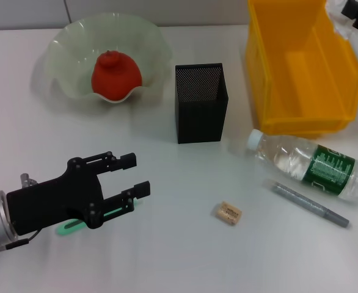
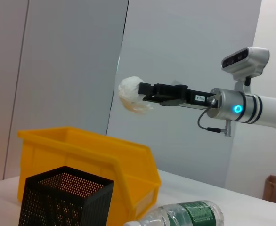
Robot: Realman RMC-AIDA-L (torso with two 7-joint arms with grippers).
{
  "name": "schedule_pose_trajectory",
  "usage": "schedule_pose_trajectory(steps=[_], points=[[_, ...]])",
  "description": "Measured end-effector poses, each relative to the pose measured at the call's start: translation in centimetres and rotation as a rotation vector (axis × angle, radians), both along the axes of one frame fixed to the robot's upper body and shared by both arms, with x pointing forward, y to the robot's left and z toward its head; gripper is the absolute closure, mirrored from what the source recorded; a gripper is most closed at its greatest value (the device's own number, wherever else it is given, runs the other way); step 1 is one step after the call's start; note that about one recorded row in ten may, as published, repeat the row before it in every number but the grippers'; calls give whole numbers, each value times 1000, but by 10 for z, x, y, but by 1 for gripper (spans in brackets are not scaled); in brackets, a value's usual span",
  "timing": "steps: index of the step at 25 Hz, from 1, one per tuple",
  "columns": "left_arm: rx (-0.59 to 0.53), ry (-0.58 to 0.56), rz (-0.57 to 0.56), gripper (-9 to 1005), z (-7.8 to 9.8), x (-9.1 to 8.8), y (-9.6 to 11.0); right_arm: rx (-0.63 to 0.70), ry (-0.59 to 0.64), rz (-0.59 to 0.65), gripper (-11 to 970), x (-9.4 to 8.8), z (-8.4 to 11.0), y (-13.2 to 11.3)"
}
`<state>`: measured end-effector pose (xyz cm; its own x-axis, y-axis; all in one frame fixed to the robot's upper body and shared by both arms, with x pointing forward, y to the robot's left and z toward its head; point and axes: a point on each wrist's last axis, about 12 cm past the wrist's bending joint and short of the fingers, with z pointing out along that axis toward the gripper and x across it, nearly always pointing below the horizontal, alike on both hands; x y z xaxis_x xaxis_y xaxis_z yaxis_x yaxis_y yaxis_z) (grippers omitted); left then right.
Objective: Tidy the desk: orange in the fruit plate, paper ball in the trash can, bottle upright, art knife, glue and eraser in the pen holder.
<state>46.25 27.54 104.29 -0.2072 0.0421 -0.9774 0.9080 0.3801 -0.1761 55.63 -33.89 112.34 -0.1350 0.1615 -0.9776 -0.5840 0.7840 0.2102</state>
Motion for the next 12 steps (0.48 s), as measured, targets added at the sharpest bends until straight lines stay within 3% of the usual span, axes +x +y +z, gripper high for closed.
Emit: schedule_pose_trajectory(steps=[5,12], points=[[1,0,1,418,0,0,0,-27,22,6,294,6,-5,6],[0,-1,2,419,0,1,-1,-17,24,44,266,6,-4,11]])
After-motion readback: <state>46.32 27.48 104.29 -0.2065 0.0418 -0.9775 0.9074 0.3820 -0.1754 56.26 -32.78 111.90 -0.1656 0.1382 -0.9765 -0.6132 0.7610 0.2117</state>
